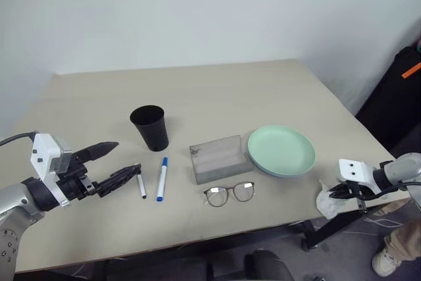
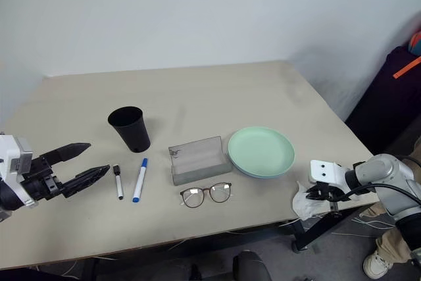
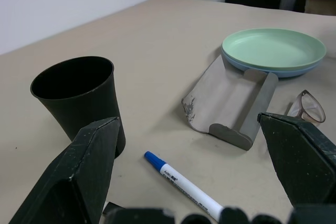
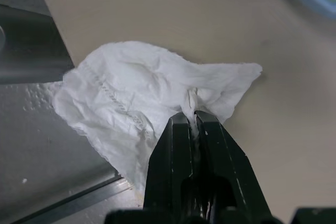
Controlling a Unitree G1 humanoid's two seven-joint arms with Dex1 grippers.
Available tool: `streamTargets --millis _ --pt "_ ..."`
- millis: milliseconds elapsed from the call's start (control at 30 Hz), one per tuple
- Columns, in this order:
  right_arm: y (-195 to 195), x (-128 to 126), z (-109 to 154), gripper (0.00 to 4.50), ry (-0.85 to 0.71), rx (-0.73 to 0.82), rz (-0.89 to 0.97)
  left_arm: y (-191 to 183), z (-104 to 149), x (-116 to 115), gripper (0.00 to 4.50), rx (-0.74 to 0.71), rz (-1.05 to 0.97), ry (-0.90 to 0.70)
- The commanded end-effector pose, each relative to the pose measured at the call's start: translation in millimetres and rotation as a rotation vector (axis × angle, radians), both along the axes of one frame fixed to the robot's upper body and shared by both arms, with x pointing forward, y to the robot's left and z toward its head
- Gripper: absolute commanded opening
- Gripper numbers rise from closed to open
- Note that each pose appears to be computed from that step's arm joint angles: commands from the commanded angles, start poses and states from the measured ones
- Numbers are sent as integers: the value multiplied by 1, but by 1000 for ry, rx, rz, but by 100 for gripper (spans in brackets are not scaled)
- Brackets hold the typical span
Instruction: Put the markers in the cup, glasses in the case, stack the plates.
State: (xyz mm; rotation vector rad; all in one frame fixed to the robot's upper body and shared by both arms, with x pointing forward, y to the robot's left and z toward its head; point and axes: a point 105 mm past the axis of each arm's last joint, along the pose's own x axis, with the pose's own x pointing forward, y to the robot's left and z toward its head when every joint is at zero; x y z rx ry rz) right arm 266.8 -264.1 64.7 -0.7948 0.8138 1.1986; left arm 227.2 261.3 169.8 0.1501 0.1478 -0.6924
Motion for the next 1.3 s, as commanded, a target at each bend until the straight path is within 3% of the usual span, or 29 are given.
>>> streamTargets --millis 33,233,367,500,733,900,1000,1300 --pt "3 8 22 2 -40 25 50 -1 14 0 450 32 -15 -55" --pt "26 24 80 2 -76 226 100 0 16 -1 450 35 -17 -58" --pt "59 68 118 2 -250 395 37 -1 16 0 450 33 -23 -58" --pt "72 107 109 2 -349 354 -82 -2 16 1 450 32 -29 -61" --pt "66 120 63 2 -332 196 -125 -3 17 -1 450 34 -31 -64" --pt "64 122 56 2 -328 174 -134 -4 16 -2 450 36 -32 -59" --pt "64 121 54 69 -316 173 -128 -4 17 -1 450 38 -33 -58" --pt "66 120 70 362 -339 215 -103 -11 18 4 450 45 -63 -62"
